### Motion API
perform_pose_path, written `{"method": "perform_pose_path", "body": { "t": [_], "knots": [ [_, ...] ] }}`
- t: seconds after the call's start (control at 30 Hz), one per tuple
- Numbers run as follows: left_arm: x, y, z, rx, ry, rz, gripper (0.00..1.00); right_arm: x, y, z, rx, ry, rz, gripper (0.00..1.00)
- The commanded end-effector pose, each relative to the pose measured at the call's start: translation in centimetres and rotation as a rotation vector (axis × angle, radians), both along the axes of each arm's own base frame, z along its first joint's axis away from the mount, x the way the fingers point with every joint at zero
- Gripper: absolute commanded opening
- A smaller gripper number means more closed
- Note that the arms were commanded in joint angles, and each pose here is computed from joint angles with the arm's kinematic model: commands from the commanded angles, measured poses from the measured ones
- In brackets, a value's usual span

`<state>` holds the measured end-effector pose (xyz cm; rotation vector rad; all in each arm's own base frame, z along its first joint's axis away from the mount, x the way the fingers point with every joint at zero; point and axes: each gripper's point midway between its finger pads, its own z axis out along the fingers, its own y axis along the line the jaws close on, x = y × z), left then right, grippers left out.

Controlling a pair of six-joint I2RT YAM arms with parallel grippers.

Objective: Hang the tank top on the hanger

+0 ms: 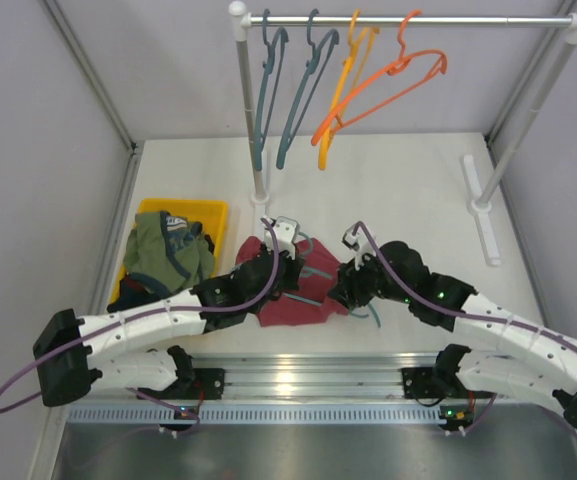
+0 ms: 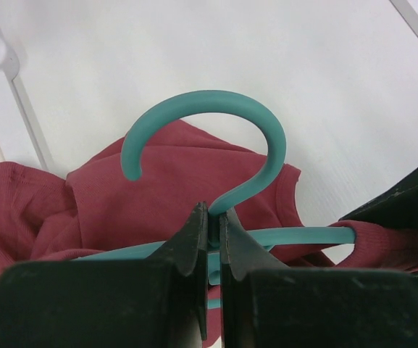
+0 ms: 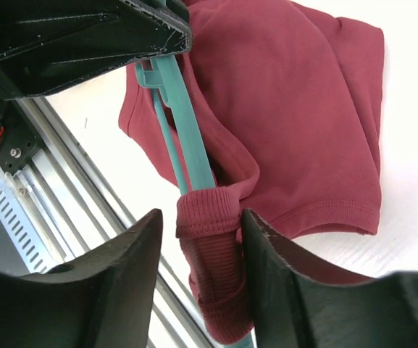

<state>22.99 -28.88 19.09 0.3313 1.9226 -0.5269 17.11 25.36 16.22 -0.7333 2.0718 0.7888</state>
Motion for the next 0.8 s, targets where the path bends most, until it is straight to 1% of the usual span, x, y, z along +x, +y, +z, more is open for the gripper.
{"method": "perform_pose_path", "body": {
  "t": [0.0,0.07,0.17,0.2,0.37,0.4,0.47,0.5,0.6,0.63,0.73,0.77],
  "knots": [
    [0.2,-0.9,4.3,-0.094,-0.064,-0.020,0.00,0.4,1.1,1.4,0.072,-0.030,0.021,0.45],
    [0.2,-1.0,4.5,-0.095,-0.068,-0.024,0.00,0.3,1.3,1.5,0.082,-0.026,0.028,0.35],
    [0.2,-1.1,5.0,-0.100,-0.076,-0.030,0.00,0.1,1.7,1.8,0.107,-0.021,0.038,0.08],
    [0.2,-1.1,5.1,-0.102,-0.077,-0.032,0.00,0.0,1.7,1.8,0.115,-0.017,0.038,0.00],
    [0.2,-1.4,5.6,-0.100,-0.085,-0.041,0.00,-0.3,1.9,2.5,0.160,-0.036,0.043,0.00],
    [0.3,-1.3,5.5,-0.097,-0.084,-0.038,0.04,-0.2,1.7,2.4,0.159,-0.040,0.031,0.00],
    [0.3,-1.4,5.6,-0.098,-0.080,-0.038,0.14,-0.3,1.4,2.6,0.174,-0.054,0.020,0.00],
    [0.3,-1.4,5.7,-0.100,-0.080,-0.037,0.26,-0.2,1.3,2.7,0.176,-0.061,0.009,0.00],
    [0.2,-1.2,6.1,-0.106,-0.084,-0.038,0.39,-0.2,0.7,3.1,0.197,-0.082,-0.020,0.00],
    [0.1,-1.2,6.4,-0.110,-0.091,-0.044,0.45,-0.2,0.5,3.5,0.209,-0.092,-0.028,0.00],
    [-0.2,-1.2,7.0,-0.114,-0.103,-0.067,0.51,-0.2,-0.1,3.7,0.224,-0.103,-0.061,0.00],
    [-0.5,-1.3,7.2,-0.119,-0.106,-0.088,0.52,-0.2,-0.3,3.5,0.224,-0.100,-0.069,0.00]
  ]
}}
